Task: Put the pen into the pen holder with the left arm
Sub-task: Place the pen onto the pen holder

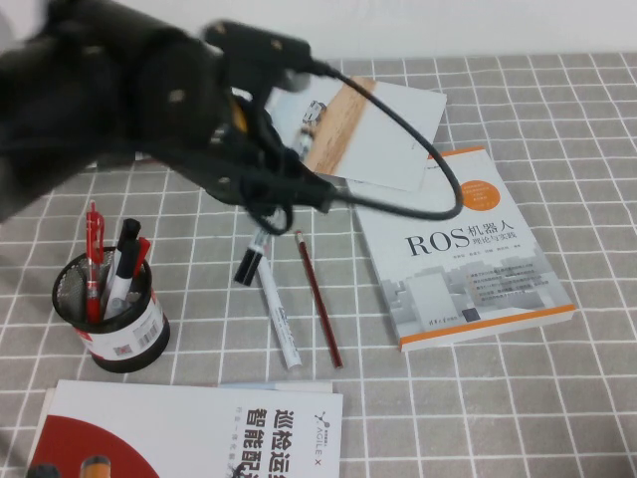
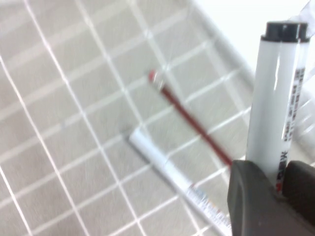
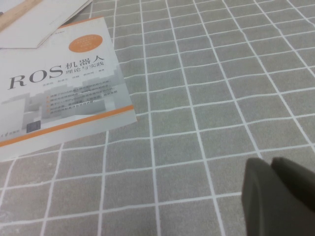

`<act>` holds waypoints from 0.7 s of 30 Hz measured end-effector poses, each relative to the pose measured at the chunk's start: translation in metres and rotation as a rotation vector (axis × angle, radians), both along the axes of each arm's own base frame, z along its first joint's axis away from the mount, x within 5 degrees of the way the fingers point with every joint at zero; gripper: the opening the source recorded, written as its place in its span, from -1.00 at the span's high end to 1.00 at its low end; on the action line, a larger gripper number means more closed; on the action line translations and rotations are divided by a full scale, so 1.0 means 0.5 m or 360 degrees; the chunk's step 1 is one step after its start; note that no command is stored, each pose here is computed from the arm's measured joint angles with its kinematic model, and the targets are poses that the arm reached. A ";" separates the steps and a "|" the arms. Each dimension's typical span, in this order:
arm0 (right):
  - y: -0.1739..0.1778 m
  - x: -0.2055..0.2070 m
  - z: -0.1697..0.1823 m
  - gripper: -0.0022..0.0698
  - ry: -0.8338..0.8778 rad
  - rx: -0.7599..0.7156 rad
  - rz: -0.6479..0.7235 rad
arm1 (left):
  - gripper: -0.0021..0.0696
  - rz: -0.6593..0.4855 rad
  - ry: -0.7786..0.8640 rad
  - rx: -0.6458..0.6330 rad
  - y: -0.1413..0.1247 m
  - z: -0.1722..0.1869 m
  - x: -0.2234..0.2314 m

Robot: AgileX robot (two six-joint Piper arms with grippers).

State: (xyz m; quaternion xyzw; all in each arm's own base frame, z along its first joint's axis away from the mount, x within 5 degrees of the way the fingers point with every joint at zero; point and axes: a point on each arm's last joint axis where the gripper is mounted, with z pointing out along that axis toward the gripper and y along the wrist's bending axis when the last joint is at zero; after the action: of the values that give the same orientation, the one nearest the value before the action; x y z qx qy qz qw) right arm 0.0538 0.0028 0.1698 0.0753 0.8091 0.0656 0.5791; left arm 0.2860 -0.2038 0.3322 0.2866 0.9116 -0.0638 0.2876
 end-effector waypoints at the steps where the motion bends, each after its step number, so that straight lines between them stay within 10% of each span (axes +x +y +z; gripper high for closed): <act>1: 0.000 0.000 0.000 0.98 0.0000 0.0000 0.0000 | 0.69 -0.0008 -0.0056 -0.0042 0.009 0.014 -0.015; 21: 0.000 0.000 0.000 0.98 0.0000 0.0000 0.0000 | 0.69 0.0100 -0.0776 -0.0389 0.203 -0.003 -0.244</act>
State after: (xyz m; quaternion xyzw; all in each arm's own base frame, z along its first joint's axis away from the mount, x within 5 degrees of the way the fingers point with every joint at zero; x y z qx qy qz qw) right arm 0.0538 0.0028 0.1698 0.0753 0.8091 0.0656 0.5791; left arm 0.1642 -0.1025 0.3306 0.2282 0.8095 -0.0935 0.5328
